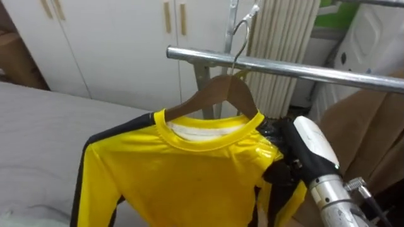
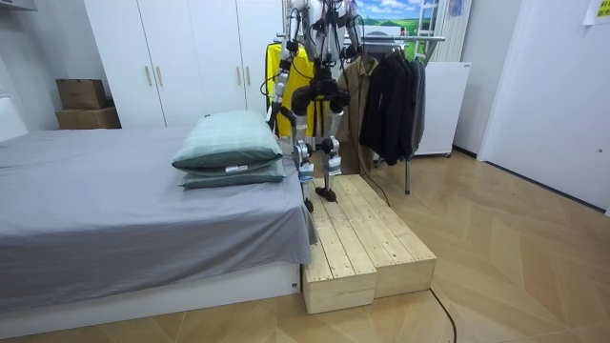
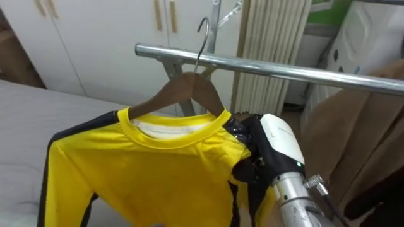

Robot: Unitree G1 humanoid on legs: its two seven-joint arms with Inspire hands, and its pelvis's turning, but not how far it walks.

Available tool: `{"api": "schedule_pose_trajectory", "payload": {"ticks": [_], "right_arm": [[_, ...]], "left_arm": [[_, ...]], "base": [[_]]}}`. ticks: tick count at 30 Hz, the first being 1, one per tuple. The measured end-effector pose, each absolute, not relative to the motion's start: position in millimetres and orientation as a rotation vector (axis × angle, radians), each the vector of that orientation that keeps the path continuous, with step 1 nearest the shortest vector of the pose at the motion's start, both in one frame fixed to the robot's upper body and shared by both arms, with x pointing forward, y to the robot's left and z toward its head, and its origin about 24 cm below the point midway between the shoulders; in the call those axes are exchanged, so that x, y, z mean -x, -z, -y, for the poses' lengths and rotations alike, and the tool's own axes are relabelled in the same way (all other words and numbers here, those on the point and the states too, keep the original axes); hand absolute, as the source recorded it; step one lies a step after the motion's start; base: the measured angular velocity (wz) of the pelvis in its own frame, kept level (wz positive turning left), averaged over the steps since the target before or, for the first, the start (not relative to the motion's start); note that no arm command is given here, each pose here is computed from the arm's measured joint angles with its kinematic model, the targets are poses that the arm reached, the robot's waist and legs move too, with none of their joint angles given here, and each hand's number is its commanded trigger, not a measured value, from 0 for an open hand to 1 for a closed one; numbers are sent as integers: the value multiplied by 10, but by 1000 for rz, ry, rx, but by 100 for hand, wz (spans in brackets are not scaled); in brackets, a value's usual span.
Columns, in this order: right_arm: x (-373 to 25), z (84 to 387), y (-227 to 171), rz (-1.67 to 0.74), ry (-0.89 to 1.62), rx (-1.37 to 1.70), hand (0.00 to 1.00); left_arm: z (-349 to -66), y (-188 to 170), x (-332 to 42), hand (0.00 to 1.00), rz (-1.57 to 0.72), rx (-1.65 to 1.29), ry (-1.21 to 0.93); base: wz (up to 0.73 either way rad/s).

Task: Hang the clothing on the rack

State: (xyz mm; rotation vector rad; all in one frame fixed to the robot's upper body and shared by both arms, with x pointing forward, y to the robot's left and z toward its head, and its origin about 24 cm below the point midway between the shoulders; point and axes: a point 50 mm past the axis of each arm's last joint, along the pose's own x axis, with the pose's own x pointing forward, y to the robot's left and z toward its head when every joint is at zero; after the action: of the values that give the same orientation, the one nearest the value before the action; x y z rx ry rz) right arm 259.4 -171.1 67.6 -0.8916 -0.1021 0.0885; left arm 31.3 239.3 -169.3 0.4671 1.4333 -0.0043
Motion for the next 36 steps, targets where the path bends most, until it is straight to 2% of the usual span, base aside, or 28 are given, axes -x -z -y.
{"api": "schedule_pose_trajectory", "payload": {"ticks": [7,14,26,36], "right_arm": [[-2625,1508,-689,120,-175,858,100],[-2644,1409,-719,145,-201,836,100],[-2652,1469,-738,146,-194,808,100],[-2668,1534,-777,158,-175,796,100]], "left_arm": [[-2401,1698,-151,0,-1472,-446,-3],[-2412,1679,-417,0,-1407,-444,-18],[-2406,1661,-521,0,-1357,-517,-38],[-2422,1656,-391,0,-1351,-506,-65]], "base": [[-72],[-11],[0],[-13]]}}
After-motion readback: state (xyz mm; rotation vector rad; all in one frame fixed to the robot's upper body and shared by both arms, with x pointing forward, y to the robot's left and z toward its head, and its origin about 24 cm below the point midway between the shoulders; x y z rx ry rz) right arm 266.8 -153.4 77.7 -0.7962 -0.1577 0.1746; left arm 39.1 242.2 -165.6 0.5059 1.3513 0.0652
